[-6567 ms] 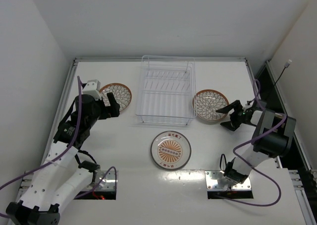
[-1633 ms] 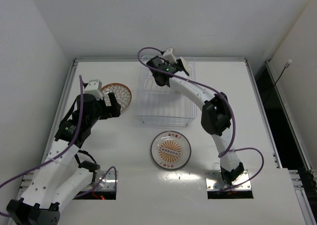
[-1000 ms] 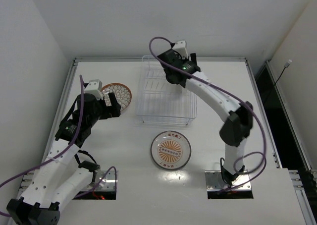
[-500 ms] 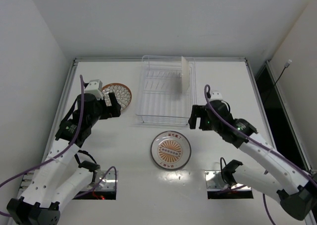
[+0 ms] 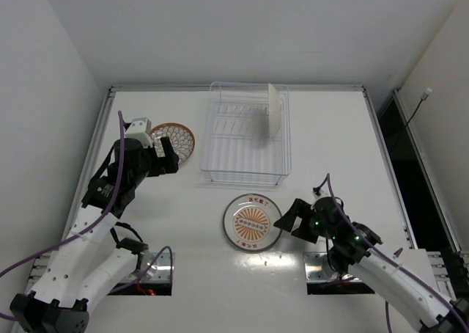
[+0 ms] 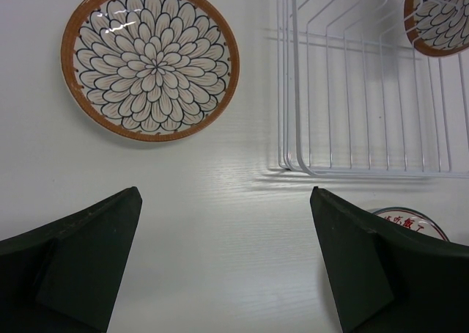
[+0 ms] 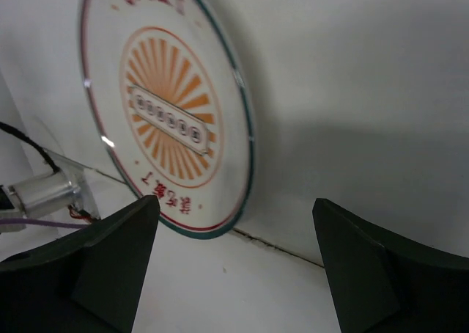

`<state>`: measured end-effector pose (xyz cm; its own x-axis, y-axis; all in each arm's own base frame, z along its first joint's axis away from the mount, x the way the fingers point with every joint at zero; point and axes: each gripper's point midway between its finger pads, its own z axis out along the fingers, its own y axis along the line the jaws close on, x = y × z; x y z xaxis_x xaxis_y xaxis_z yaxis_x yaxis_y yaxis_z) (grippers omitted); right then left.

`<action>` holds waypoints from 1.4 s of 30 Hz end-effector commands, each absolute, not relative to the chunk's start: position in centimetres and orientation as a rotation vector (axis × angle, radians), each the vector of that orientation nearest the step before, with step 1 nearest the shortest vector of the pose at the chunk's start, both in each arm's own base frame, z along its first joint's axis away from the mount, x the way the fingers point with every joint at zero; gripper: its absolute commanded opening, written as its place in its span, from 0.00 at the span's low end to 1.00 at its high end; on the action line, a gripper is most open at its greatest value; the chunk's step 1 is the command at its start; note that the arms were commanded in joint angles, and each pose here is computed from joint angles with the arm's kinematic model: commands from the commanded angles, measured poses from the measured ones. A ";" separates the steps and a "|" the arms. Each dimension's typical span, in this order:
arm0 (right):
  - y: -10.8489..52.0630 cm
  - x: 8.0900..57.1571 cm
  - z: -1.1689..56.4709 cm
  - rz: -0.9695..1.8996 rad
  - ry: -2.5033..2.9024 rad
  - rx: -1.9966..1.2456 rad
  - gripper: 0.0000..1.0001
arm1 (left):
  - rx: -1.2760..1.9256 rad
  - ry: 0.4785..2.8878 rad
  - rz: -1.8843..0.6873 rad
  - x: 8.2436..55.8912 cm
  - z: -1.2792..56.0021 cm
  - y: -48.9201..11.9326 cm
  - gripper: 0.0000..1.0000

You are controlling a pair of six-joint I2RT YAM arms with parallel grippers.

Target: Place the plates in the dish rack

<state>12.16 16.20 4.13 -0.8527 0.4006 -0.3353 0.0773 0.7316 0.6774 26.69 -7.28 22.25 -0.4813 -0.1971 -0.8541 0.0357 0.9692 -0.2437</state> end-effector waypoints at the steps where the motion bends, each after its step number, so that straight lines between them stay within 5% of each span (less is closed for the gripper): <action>1: 17.7 11.4 3.5 1.106 2.467 0.512 0.83 | -0.122 2.029 -0.288 26.7 22.9 -7.4 1.00; 7: 18.3 10.8 1.2 1.183 2.483 0.570 0.80 | -0.122 2.029 -0.288 26.7 22.9 -7.4 1.00; 12: 19.0 10.7 -0.2 1.247 2.489 0.607 0.66 | -0.122 2.038 -0.285 26.8 22.7 -7.4 1.00; 26: 18.2 9.8 -1.8 1.047 2.678 0.526 0.63 | -0.122 2.038 -0.285 26.8 22.7 -7.4 1.00; 35: 18.0 10.8 -2.2 1.037 2.617 0.587 0.46 | -0.122 2.038 -0.285 26.8 22.7 -7.4 1.00; 42: 18.3 11.0 -3.1 0.975 2.683 0.560 0.43 | -0.122 2.038 -0.285 26.8 22.7 -7.4 1.00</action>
<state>12.16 19.90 -0.30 -0.8975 0.4344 -0.0767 0.2500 0.6443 0.7228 26.70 -7.22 22.25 -0.4804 -0.1972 -0.8546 0.0332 0.9696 -0.2424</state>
